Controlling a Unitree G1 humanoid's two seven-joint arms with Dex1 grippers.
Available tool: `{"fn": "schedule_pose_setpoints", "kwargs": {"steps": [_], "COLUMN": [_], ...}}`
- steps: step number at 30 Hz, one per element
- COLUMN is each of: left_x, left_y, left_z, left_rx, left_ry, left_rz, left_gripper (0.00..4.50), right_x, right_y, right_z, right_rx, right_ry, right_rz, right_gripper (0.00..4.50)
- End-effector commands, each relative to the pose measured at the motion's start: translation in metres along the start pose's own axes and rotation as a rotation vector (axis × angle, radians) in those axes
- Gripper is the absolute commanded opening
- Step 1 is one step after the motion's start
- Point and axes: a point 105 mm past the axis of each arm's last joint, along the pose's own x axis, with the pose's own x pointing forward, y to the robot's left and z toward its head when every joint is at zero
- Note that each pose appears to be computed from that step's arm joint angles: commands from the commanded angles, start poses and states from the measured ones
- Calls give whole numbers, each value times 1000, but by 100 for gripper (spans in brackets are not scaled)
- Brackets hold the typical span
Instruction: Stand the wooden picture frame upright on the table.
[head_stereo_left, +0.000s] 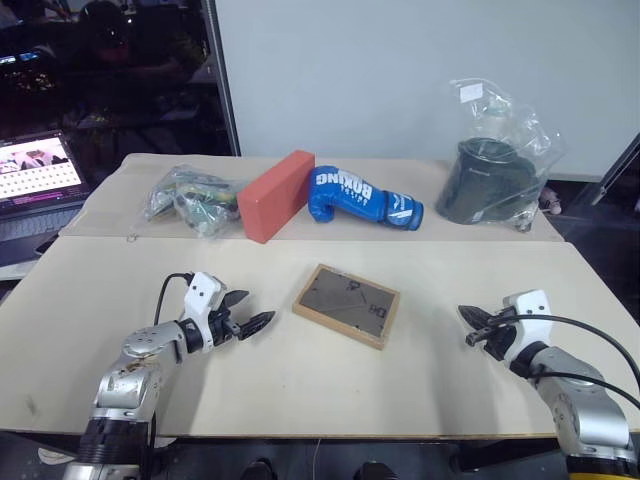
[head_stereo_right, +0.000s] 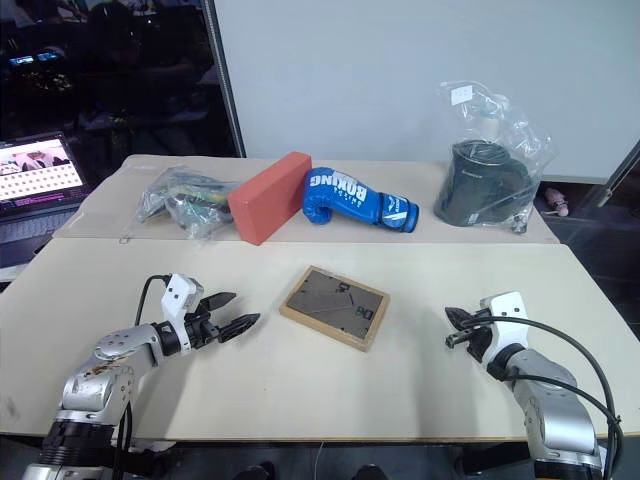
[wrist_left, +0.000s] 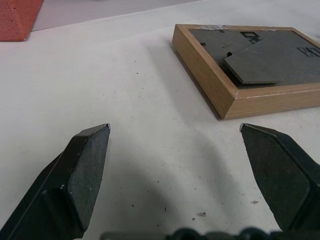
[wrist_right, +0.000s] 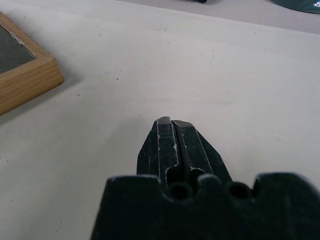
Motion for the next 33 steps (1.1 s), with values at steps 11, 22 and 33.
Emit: {"fn": "schedule_pose_setpoints", "kwargs": {"steps": [11, 22, 33], "left_x": [-10, 30, -2], "left_y": [-71, -72, -43], "left_z": [-4, -8, -14], "left_rx": [-136, -42, -15], "left_ry": [277, 331, 362], "left_rz": [-331, -219, -141], "left_gripper": [157, 7, 7], "right_x": [79, 121, 56], "right_y": [18, 88, 134], "right_z": [65, 37, 40], "right_rx": [-569, -433, -120], "right_ry": [-35, 34, -43], "right_rz": [248, 662, 1049], "right_gripper": [0, 0, 0]}}
